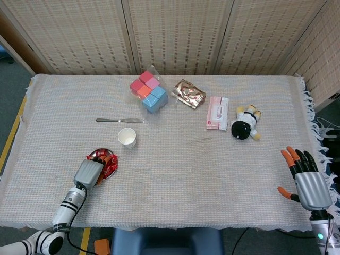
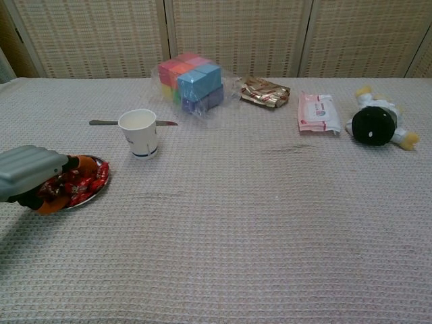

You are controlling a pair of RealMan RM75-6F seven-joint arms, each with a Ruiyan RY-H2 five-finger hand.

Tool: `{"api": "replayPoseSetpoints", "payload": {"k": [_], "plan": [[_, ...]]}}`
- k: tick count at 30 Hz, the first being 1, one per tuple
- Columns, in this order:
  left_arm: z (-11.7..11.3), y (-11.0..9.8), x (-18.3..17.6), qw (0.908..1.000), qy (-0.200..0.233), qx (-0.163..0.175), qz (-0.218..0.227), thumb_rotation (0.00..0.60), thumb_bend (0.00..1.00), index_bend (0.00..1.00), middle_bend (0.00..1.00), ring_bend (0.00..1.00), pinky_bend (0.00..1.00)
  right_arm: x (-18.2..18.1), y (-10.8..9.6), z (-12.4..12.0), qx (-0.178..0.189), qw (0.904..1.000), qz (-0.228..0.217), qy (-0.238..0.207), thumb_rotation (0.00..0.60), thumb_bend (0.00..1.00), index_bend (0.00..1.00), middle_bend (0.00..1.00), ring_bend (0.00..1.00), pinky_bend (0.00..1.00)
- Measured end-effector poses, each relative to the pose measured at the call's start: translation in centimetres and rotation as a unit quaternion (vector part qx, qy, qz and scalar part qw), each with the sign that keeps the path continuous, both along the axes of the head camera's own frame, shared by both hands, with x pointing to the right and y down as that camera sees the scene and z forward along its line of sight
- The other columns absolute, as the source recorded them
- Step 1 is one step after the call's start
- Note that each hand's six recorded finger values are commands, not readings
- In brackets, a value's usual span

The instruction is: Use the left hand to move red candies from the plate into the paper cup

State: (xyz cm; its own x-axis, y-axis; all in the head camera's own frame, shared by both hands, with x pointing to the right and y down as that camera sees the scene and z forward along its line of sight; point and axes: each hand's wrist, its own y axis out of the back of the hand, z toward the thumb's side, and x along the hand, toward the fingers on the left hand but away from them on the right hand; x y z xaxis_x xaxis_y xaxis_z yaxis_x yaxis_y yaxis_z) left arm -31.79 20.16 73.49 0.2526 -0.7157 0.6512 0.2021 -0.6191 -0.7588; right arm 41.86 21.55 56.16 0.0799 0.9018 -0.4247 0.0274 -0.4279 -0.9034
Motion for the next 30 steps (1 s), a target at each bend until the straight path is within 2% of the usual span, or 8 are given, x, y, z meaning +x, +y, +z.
{"api": "replayPoseSetpoints", "payload": {"k": [9, 20, 25, 30], "plan": [[0.1, -0.2, 0.1, 0.9997, 0.015, 0.016, -0.005, 0.600, 0.41, 0.46, 0.38, 0.37, 0.93, 0.0, 0.1, -0.2, 0.001, 1.0000, 0.000, -0.001, 0.600, 0.03, 0.00, 0.00, 0.00, 0.00], [0.1, -0.6, -0.1, 0.9993, 0.017, 0.031, -0.012, 0.600, 0.43, 0.58, 0.55, 0.50, 0.95, 0.0, 0.2, -0.2, -0.004, 1.0000, -0.001, -0.002, 0.600, 0.03, 0.00, 0.00, 0.00, 0.00], [-0.3, -1.0, 0.0, 0.9984, 0.024, 0.050, -0.014, 0.600, 0.48, 0.65, 0.64, 0.56, 0.97, 0.0, 0.2, -0.2, -0.005, 1.0000, -0.002, -0.003, 0.600, 0.03, 0.00, 0.00, 0.00, 0.00], [-0.5, -1.1, 0.0, 0.9980, 0.028, 0.055, -0.016, 0.600, 0.54, 0.71, 0.70, 0.59, 0.98, 0.0, 0.2, -0.2, -0.006, 1.0000, -0.003, -0.004, 0.600, 0.03, 0.00, 0.00, 0.00, 0.00]]}}
